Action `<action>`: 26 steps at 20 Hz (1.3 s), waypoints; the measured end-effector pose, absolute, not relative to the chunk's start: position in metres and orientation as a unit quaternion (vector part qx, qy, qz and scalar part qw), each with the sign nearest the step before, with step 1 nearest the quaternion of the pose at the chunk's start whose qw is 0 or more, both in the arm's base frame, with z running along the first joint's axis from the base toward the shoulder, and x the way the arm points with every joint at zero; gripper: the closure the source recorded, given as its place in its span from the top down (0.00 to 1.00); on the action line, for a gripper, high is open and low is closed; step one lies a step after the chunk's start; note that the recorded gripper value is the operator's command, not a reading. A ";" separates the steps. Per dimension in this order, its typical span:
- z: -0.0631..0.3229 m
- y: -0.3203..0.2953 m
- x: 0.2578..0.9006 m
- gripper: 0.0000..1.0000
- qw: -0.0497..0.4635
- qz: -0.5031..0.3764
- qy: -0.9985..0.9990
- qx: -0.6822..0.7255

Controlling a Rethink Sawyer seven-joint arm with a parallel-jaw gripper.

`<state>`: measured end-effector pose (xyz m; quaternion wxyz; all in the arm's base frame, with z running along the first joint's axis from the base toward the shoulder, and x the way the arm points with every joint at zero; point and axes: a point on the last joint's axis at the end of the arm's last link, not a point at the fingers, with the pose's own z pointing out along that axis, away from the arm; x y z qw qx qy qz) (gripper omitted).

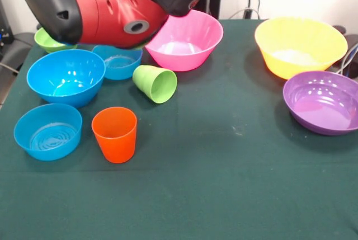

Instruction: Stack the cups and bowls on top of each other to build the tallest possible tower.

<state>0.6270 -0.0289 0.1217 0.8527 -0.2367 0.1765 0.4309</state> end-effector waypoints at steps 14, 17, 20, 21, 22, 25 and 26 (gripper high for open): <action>0.076 -0.027 0.646 0.00 0.851 0.418 0.143 -0.286; 0.073 -0.031 0.649 0.00 0.851 0.414 0.138 -0.293; 0.071 -0.036 0.653 0.00 0.851 0.409 0.130 -0.303; 0.070 -0.038 0.655 0.00 0.850 0.407 0.127 -0.309; 0.069 -0.039 0.657 0.00 0.850 0.405 0.125 -0.312; 0.066 -0.041 0.663 0.00 0.849 0.400 0.119 -0.323; 0.064 -0.041 0.666 0.00 0.849 0.398 0.116 -0.327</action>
